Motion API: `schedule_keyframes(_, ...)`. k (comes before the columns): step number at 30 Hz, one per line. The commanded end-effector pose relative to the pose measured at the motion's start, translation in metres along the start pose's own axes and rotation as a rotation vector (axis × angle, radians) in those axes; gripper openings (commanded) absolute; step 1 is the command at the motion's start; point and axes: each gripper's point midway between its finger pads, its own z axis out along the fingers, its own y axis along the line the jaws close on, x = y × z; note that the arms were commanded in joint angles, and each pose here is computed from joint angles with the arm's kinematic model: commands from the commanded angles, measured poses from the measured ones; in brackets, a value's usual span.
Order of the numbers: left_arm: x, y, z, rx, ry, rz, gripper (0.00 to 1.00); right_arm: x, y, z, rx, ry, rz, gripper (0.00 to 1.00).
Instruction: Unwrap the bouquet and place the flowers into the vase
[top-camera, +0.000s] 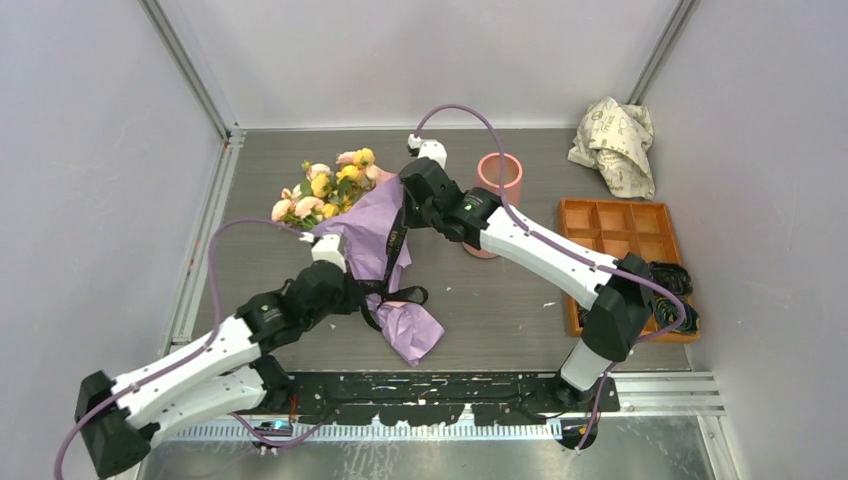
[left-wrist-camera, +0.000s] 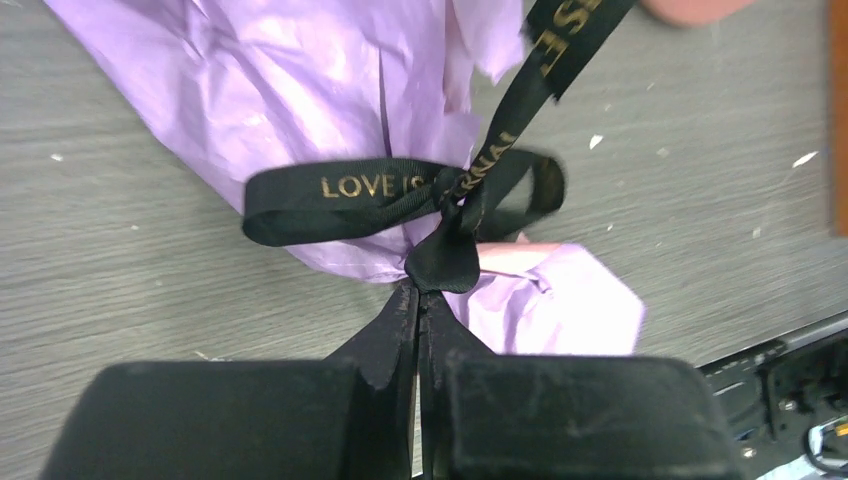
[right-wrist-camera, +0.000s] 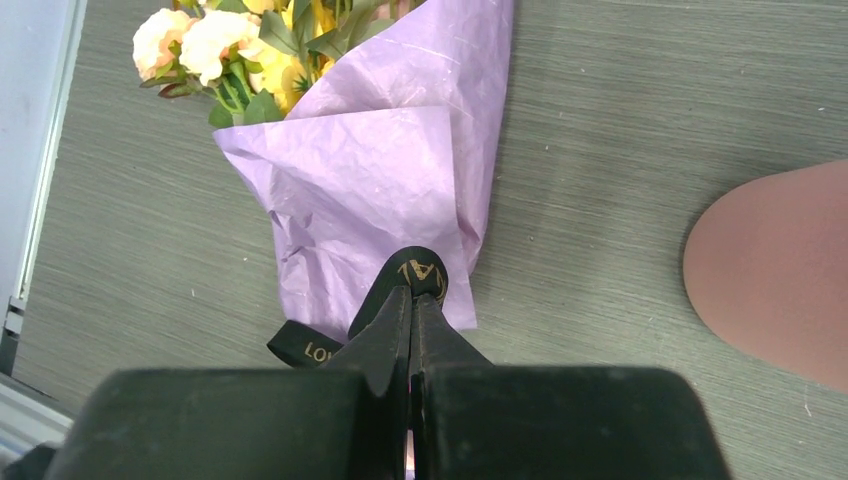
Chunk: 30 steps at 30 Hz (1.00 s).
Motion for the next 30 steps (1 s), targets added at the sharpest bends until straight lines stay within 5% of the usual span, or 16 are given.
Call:
schedule_keyframes(1,-0.033,0.017,-0.033,-0.078,-0.108,0.001,0.0,-0.034,0.001,-0.021,-0.031,-0.1,0.045,0.01)
schedule_keyframes(9,-0.065,0.049,-0.087,-0.221,-0.2,-0.05,0.0,-0.039,-0.009,-0.025,-0.011,-0.111,0.046,0.01)
schedule_keyframes(18,-0.127,0.101,-0.195,-0.438,-0.436,-0.206,0.01,-0.052,-0.019,-0.04,0.011,-0.151,0.043,0.01)
schedule_keyframes(30,-0.131,0.14,-0.242,-0.52,-0.565,-0.298,0.03,-0.086,-0.048,-0.082,0.111,-0.266,0.006,0.01)
